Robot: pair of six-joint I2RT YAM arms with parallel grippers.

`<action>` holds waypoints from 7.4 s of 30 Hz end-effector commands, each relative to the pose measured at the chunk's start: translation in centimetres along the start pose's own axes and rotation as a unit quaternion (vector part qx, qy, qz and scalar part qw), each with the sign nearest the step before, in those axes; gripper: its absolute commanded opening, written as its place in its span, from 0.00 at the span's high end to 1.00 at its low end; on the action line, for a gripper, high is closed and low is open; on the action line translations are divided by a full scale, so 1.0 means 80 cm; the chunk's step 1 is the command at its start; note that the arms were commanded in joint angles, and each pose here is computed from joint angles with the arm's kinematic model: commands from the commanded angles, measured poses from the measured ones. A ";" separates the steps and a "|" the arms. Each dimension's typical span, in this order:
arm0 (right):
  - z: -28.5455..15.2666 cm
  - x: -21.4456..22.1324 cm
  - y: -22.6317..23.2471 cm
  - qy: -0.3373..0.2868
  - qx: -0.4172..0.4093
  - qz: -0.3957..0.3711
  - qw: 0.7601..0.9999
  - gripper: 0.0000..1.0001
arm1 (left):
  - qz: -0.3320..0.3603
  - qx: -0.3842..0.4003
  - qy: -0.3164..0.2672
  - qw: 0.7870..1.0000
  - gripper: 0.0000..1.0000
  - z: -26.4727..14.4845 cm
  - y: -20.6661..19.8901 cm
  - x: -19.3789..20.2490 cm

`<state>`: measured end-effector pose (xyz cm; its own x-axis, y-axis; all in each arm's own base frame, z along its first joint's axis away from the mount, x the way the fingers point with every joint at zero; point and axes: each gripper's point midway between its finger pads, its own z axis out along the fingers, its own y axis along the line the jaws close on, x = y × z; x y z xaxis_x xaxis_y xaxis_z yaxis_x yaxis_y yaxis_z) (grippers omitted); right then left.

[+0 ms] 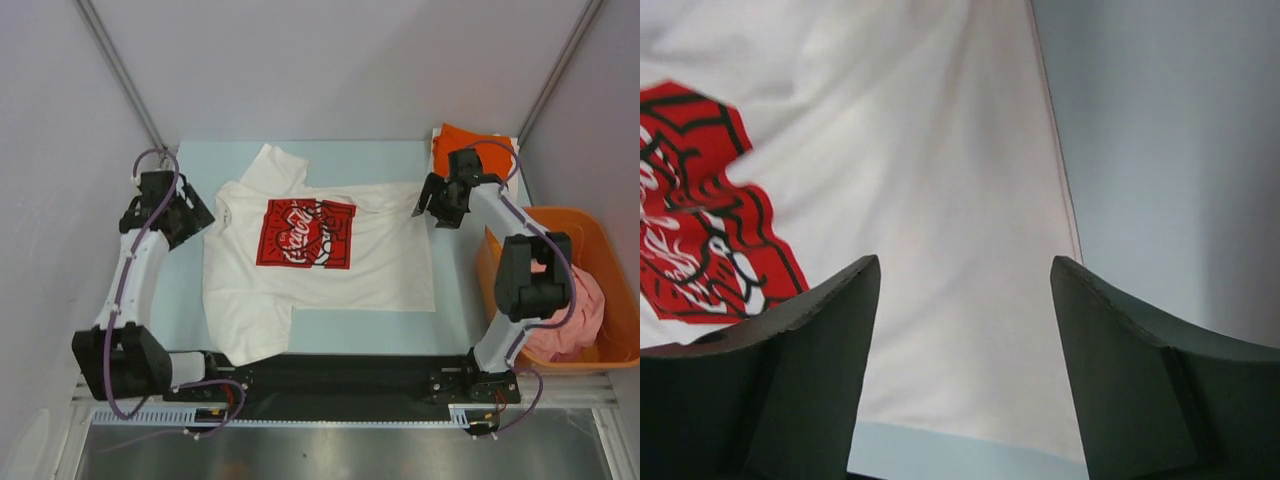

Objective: Fold and stack the t-shirts

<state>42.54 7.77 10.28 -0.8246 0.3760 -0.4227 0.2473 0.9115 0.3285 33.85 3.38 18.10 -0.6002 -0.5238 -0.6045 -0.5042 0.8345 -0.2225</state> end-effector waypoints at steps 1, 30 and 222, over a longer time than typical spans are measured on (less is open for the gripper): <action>-0.036 0.042 -0.002 -0.007 -0.020 0.026 0.999 0.26 | -0.015 0.003 0.038 0.999 0.16 -0.016 0.020 0.073; -0.039 0.252 -0.039 0.029 -0.045 0.067 0.996 0.24 | 0.102 -0.009 0.229 0.968 0.18 -0.083 0.069 0.416; 0.027 0.133 -0.053 -0.003 -0.019 0.106 0.994 0.30 | -0.252 0.016 -0.071 0.965 0.40 0.118 0.062 0.106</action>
<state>32.46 9.45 3.20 -0.7839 0.5428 -0.3015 0.3662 0.7963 0.4814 30.28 3.81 2.89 -0.2407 -0.8412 -0.4842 -0.7138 0.4915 -0.4990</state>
